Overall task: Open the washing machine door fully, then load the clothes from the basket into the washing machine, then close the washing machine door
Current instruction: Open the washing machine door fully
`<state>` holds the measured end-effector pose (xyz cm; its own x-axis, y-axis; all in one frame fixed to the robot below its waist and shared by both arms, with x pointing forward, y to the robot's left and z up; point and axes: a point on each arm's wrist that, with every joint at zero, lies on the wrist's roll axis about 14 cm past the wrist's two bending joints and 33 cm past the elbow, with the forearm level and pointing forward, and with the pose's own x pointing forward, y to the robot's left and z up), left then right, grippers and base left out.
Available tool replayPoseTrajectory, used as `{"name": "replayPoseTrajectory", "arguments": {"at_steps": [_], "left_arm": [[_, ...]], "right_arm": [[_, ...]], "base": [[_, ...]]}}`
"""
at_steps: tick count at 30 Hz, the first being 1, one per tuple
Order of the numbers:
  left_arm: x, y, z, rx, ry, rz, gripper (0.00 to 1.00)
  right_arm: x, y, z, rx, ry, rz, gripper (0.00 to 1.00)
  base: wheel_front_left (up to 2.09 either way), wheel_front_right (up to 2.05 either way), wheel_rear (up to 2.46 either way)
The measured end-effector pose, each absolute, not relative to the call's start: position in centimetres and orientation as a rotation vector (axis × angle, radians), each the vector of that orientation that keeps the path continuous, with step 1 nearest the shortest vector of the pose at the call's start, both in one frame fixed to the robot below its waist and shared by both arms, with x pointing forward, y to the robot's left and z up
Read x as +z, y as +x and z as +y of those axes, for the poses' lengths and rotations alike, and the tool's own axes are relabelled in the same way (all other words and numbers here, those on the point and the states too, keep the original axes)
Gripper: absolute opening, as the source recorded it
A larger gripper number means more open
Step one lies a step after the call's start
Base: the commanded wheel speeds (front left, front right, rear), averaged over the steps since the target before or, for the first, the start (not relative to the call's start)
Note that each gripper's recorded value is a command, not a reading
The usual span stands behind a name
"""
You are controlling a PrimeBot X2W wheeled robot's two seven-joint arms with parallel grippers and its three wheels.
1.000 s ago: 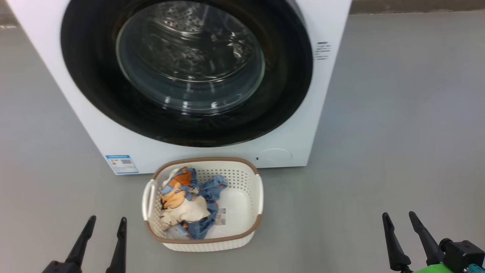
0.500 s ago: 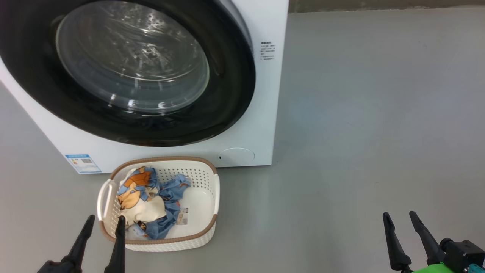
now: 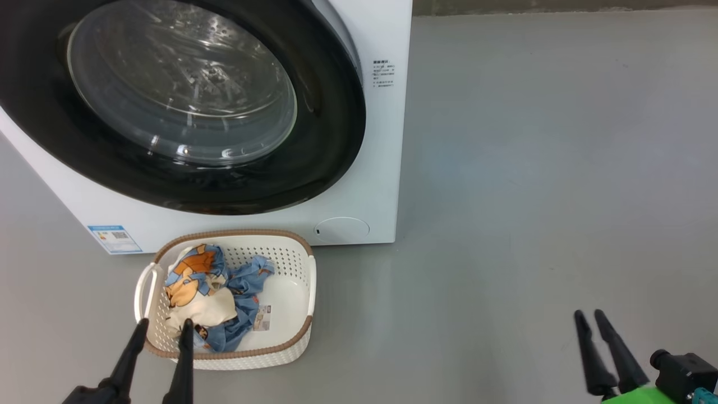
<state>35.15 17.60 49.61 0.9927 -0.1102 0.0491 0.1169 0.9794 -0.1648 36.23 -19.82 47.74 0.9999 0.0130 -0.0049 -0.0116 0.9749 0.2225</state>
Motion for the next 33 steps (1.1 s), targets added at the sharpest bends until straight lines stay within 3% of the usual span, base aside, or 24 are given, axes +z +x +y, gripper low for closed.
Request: {"name": "replayPoseTrajectory", "arguments": {"at_steps": [5, 19, 24, 33], "left_arm": [[49.2, 35.2, 17.2, -0.111, -0.194, -0.029, 1.0], [48.8, 36.0, 17.1, -0.103, -0.217, -0.016, 1.0], [49.0, 36.2, 17.7, -0.077, -0.225, -0.023, 1.0], [48.3, 36.4, 18.9, -0.027, -0.248, -0.005, 1.0]], "right_arm": [[49.0, 37.7, -19.5, 0.014, 0.289, -0.038, 0.0], [59.2, 47.1, -16.5, 0.106, 0.624, -0.323, 0.0], [61.2, 49.9, -14.8, 0.172, 0.712, -0.353, 0.0], [64.3, 54.7, -11.8, 0.29, 1.053, -0.351, 0.0]], "base": [[0.0, 0.0, 0.0], [0.0, 0.0, 0.0], [0.0, 0.0, 0.0], [0.0, 0.0, 0.0]]}}
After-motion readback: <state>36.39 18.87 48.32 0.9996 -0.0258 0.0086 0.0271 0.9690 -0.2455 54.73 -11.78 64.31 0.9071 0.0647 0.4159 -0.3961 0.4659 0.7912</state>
